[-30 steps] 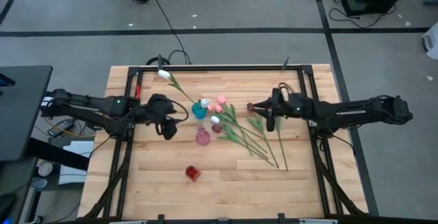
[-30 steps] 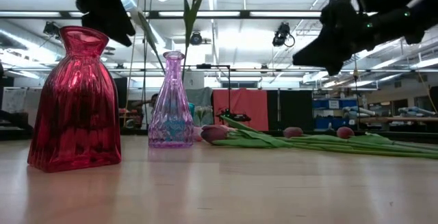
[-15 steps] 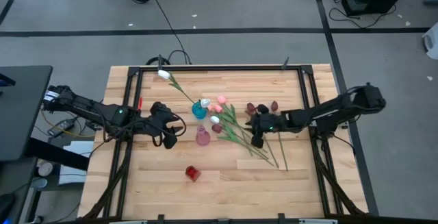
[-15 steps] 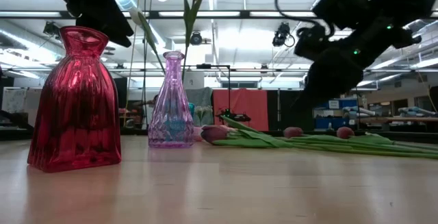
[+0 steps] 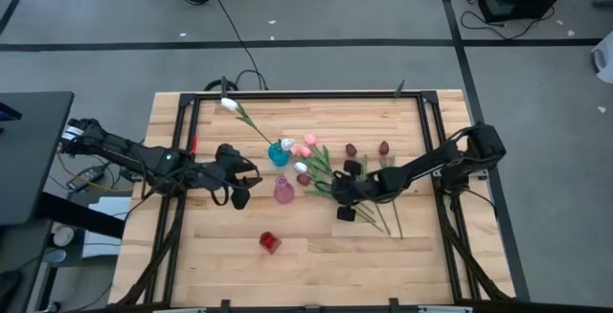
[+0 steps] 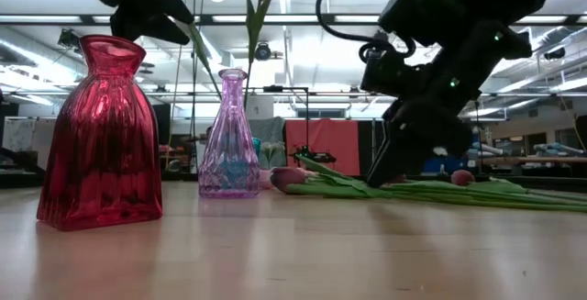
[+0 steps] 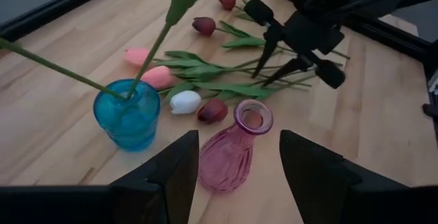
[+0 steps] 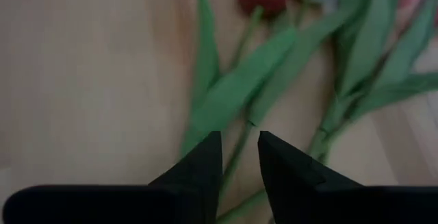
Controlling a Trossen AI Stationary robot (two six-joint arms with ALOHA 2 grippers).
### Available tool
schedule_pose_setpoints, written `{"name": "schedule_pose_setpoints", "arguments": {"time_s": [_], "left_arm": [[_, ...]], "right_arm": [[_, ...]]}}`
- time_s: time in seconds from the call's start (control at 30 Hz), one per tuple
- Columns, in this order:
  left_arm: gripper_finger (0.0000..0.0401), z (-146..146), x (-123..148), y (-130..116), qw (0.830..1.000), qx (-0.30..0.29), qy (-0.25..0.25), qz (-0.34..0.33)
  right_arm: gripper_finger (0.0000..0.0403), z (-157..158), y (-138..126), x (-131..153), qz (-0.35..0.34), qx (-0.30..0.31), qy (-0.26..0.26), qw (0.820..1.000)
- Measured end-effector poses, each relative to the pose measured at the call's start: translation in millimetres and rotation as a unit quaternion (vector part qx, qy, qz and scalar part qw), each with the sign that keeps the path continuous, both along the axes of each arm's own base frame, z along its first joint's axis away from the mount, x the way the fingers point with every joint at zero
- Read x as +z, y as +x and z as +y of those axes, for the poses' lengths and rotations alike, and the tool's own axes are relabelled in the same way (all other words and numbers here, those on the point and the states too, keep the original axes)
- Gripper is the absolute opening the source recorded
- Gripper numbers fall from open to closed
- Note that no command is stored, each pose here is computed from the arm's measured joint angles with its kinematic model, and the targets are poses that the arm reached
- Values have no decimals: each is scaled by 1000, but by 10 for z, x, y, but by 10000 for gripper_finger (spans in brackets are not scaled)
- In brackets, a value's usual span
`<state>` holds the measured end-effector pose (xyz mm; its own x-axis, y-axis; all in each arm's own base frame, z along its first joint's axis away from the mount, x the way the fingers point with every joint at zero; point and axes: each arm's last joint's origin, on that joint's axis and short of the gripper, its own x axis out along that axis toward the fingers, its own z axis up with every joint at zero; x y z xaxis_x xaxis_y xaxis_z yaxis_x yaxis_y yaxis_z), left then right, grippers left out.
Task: Sort flowers into vase by color
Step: Put the white tulip into the blue vase
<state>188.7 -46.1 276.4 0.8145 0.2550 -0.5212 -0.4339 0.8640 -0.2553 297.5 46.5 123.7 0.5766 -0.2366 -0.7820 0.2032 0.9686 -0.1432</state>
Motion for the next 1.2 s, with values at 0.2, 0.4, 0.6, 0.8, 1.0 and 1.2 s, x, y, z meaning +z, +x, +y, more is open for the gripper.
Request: {"name": "schedule_pose_setpoints", "arguments": {"time_s": [0.2, 0.4, 0.6, 0.8, 1.0, 1.2], "left_arm": [[208, -27, -1, -6, 1000, 7, -19, -6], [208, -116, -42, 2, 999, -7, -39, -35], [208, -272, -191, -11, 995, -42, -55, -70], [208, -338, -221, -28, 994, -45, -41, -86], [208, -357, -59, 39, 986, -54, 2, -161], [208, -417, -18, 177, 978, -70, 49, -191]], "right_arm": [[90, -11, -42, -68, 11, -35, 10, 999], [37, 6, -83, -98, 23, -47, 32, 998], [12, -2, -122, -65, 26, -68, 30, 997], [5, -36, -194, 239, -28, -97, -5, 995], [6, 29, -313, 663, -102, -68, -40, 992], [6, 203, -369, 1084, -209, 53, -17, 976]]}}
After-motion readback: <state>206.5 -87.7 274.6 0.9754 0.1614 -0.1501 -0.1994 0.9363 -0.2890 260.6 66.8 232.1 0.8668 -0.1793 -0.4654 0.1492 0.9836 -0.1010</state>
